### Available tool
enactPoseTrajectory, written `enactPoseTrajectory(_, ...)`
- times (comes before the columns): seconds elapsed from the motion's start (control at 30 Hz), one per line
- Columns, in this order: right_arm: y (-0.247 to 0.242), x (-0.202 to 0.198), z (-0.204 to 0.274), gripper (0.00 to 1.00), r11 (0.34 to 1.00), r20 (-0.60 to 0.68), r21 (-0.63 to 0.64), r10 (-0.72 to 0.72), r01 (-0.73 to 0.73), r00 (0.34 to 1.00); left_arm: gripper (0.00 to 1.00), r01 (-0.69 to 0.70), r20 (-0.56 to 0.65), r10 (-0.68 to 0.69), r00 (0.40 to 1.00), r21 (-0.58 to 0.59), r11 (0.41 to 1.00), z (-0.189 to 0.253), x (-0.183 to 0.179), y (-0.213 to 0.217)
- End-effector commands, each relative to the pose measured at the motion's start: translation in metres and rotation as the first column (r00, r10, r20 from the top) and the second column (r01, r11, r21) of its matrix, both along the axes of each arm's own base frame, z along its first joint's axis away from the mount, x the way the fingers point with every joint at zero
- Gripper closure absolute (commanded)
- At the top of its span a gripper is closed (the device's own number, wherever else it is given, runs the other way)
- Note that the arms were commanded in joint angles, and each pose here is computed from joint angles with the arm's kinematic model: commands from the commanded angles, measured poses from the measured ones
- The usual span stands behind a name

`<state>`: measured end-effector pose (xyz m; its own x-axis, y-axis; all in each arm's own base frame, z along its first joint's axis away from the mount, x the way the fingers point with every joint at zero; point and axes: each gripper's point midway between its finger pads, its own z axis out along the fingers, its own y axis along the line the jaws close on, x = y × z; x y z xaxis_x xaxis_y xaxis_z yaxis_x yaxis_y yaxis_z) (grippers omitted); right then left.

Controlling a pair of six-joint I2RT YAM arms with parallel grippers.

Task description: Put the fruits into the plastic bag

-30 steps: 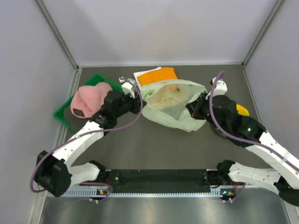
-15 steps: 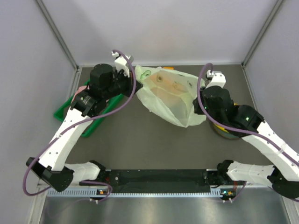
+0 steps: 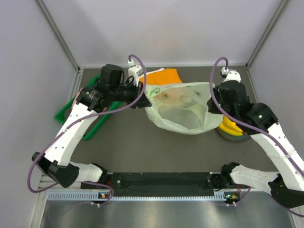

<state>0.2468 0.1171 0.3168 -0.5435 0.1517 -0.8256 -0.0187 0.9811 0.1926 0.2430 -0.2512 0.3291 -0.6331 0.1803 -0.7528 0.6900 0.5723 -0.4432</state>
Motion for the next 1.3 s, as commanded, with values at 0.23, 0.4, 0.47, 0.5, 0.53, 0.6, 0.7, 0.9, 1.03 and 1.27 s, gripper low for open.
enactPoseTrajectory(0.23,0.016,-0.020,0.011,0.89,0.989,-0.054,0.074,0.129,-0.125,0.990,1.00,0.050,-0.066,-0.060,0.996,-0.154,0.987,0.020,-0.009,-0.004)
enactPoseTrajectory(0.4,0.013,-0.005,-0.013,0.89,0.997,-0.090,0.028,0.070,-0.068,0.993,1.00,-0.062,-0.118,0.051,0.992,-0.093,0.994,-0.020,0.023,0.008)
enactPoseTrajectory(0.47,0.010,0.000,-0.016,0.89,0.999,-0.083,0.012,0.043,-0.042,0.996,1.00,-0.079,-0.116,0.070,0.991,-0.081,0.994,-0.025,0.028,0.011)
enactPoseTrajectory(0.5,0.007,0.003,-0.015,0.89,1.000,-0.071,0.003,0.022,-0.022,0.997,1.00,-0.086,-0.116,0.077,0.990,-0.081,0.993,-0.028,0.031,0.012)
enactPoseTrajectory(0.53,0.005,0.004,-0.015,0.88,1.000,-0.062,-0.001,0.009,-0.009,0.998,1.00,-0.095,-0.113,0.086,0.990,-0.079,0.992,-0.030,0.034,0.013)
enactPoseTrajectory(0.6,0.004,0.007,-0.013,0.85,1.000,-0.041,0.001,-0.006,0.006,0.999,1.00,-0.114,-0.098,0.106,0.990,-0.085,0.990,-0.034,0.041,0.014)
enactPoseTrajectory(0.7,0.006,0.010,-0.008,0.73,1.000,-0.017,0.012,0.003,-0.003,1.000,1.00,-0.114,-0.122,0.102,0.987,-0.101,0.988,-0.045,0.045,0.014)
enactPoseTrajectory(0.9,0.015,0.005,0.004,0.18,0.996,0.013,0.040,0.076,-0.076,0.997,1.00,-0.093,-0.151,0.068,0.986,-0.162,0.982,-0.050,0.051,0.005)
enactPoseTrajectory(1.03,0.022,-0.007,0.024,0.10,0.982,0.071,0.106,0.147,-0.154,0.987,1.00,-0.092,-0.145,0.063,0.987,-0.203,0.975,-0.039,0.052,0.001)
enactPoseTrajectory(1.27,0.000,-0.032,0.057,0.07,0.978,0.160,0.154,0.112,-0.137,0.981,1.00,-0.124,-0.121,0.098,0.988,-0.220,0.968,-0.026,0.057,0.002)
